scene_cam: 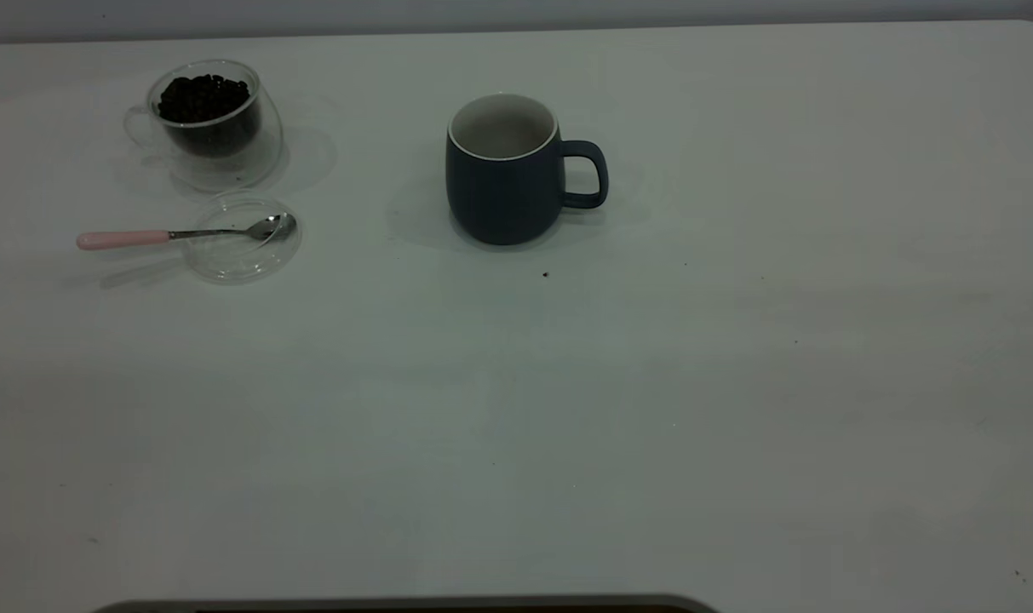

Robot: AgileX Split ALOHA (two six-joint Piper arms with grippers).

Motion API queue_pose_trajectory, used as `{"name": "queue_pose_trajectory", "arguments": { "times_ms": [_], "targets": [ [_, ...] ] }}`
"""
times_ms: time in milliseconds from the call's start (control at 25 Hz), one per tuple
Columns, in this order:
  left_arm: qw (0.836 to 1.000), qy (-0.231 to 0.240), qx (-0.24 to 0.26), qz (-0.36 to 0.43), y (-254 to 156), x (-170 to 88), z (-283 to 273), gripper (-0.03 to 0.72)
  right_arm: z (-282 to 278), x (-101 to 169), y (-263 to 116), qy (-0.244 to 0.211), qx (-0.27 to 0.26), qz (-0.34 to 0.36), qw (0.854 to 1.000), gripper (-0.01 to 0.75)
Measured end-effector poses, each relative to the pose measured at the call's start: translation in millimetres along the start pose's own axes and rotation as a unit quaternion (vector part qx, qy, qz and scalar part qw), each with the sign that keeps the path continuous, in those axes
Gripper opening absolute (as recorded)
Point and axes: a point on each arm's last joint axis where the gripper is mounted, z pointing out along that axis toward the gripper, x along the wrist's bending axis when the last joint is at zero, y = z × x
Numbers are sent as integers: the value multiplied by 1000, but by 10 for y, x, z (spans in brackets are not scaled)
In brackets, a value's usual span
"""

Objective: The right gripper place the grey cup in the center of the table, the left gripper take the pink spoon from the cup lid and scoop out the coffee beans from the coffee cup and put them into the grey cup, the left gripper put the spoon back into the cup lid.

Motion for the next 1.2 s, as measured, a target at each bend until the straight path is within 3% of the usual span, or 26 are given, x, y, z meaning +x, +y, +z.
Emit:
{"name": "queue_pose_trajectory", "arguments": {
  "times_ms": [240,560,920,1200],
  "targets": [
    [999,6,-37,8,-113,-7,-28,521,0,0,0,0,0,0,1000,565],
    [991,-34,-102,85,-274,-60,-146,479,0,0,0,0,0,0,1000,565],
    [976,-39,-203,64,-538,-36,-280,476,0,0,0,0,0,0,1000,565],
    [974,-39,-212,63,-578,-32,-289,476,0,0,0,0,0,0,1000,565]
  ]
}}
